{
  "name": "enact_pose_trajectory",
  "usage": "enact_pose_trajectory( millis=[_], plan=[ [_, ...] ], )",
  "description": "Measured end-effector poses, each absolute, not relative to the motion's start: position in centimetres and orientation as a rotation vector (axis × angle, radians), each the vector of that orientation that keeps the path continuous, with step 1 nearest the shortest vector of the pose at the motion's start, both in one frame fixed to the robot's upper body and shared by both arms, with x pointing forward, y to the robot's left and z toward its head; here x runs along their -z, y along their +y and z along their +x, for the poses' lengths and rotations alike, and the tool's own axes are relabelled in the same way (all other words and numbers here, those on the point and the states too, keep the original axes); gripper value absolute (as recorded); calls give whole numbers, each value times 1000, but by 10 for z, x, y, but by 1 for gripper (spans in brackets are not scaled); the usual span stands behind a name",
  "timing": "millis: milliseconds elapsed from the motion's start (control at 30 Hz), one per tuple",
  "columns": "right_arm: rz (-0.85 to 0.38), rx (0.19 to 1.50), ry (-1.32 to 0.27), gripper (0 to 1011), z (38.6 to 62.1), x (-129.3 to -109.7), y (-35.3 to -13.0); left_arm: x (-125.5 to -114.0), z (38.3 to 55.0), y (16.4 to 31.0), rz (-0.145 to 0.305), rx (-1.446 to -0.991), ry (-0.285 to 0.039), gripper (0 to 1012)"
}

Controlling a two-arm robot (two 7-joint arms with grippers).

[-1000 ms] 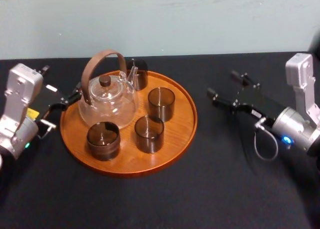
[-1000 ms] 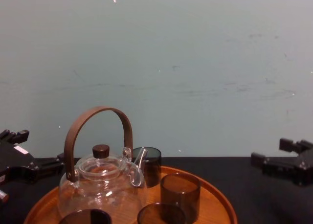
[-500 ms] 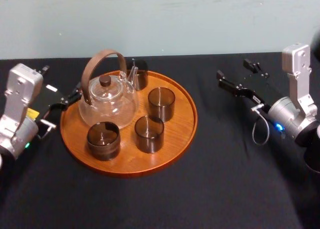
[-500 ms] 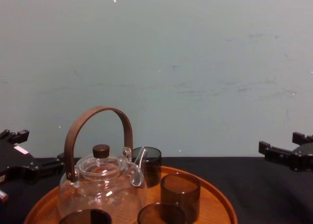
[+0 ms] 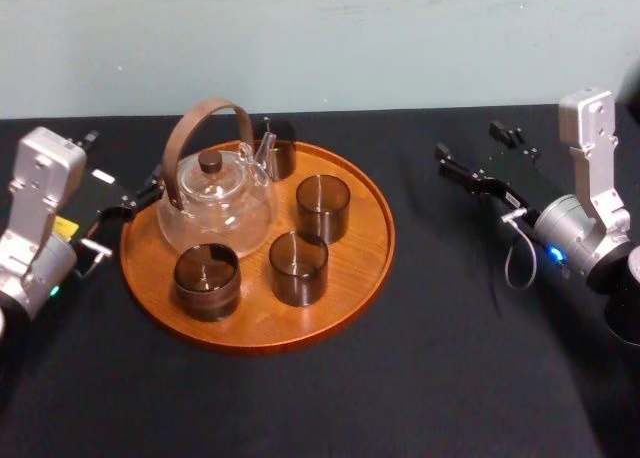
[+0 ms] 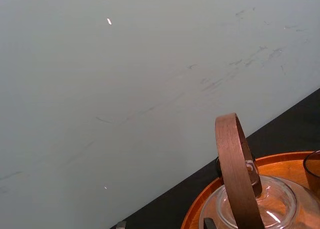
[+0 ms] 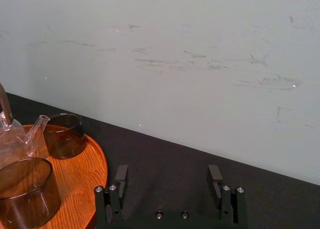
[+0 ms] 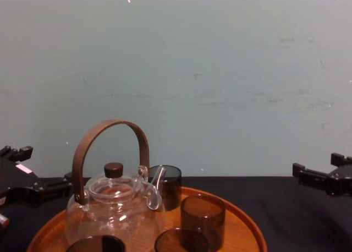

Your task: Pick up the glass from the table and place it on the tray.

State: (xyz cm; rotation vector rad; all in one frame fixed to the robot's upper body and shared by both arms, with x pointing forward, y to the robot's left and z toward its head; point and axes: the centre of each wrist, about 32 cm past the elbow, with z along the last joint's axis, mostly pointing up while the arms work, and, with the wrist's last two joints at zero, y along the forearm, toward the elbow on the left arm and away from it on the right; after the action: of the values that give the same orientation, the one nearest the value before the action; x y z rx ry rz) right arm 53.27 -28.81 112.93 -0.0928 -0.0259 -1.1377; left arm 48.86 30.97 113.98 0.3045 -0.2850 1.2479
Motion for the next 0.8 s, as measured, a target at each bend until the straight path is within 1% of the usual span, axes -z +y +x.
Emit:
enact_pose_trajectory(
  millis=[800],
  plan=[
    [-89,1132,-26,1002,532,-1130,-288,-1140,489,310,304,-1248,-285,1001]
  ],
)
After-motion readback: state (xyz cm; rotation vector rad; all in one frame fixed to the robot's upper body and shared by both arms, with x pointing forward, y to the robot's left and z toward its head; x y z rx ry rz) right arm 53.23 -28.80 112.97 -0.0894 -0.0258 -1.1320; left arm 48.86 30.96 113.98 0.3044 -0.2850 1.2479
